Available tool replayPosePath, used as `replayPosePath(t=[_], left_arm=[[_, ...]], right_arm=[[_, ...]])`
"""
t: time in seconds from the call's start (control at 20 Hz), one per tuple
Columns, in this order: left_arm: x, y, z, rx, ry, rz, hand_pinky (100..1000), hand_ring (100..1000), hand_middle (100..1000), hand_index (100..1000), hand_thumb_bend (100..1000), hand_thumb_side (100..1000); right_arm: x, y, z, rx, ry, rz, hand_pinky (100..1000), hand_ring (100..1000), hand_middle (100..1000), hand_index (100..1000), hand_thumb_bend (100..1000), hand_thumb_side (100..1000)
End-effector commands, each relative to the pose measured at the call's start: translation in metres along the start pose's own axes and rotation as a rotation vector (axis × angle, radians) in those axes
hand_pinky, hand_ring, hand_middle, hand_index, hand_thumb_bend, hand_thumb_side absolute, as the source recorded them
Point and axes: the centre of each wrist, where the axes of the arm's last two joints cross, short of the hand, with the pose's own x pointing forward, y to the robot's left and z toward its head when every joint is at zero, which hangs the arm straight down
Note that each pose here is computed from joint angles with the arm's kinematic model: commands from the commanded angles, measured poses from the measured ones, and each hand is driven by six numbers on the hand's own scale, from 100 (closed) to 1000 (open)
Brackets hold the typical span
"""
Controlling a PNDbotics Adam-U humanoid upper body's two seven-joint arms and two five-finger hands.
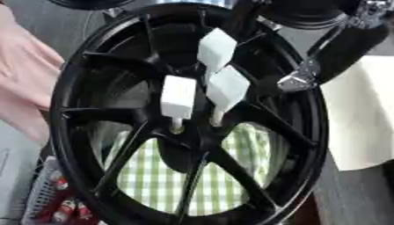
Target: Pull the pin out of the wheel hub.
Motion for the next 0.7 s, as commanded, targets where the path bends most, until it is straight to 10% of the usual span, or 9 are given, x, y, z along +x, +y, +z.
replayPosePath(t=[0.05, 0.7], left_arm=[[0.005, 0.005, -0.001, 0.008, -0.019, -0.018, 728, 566, 545, 709, 240, 722], [0.003, 0.006, 0.001, 0.012, -0.009, -0.020, 732, 567, 546, 709, 238, 727]], right_arm=[[0.005, -0.002, -0.001, -0.022, 0.013, 0.063, 753, 679, 674, 785, 498, 135], [0.005, 0.016, -0.011, -0.014, 0.023, 0.078, 745, 676, 675, 790, 490, 122]])
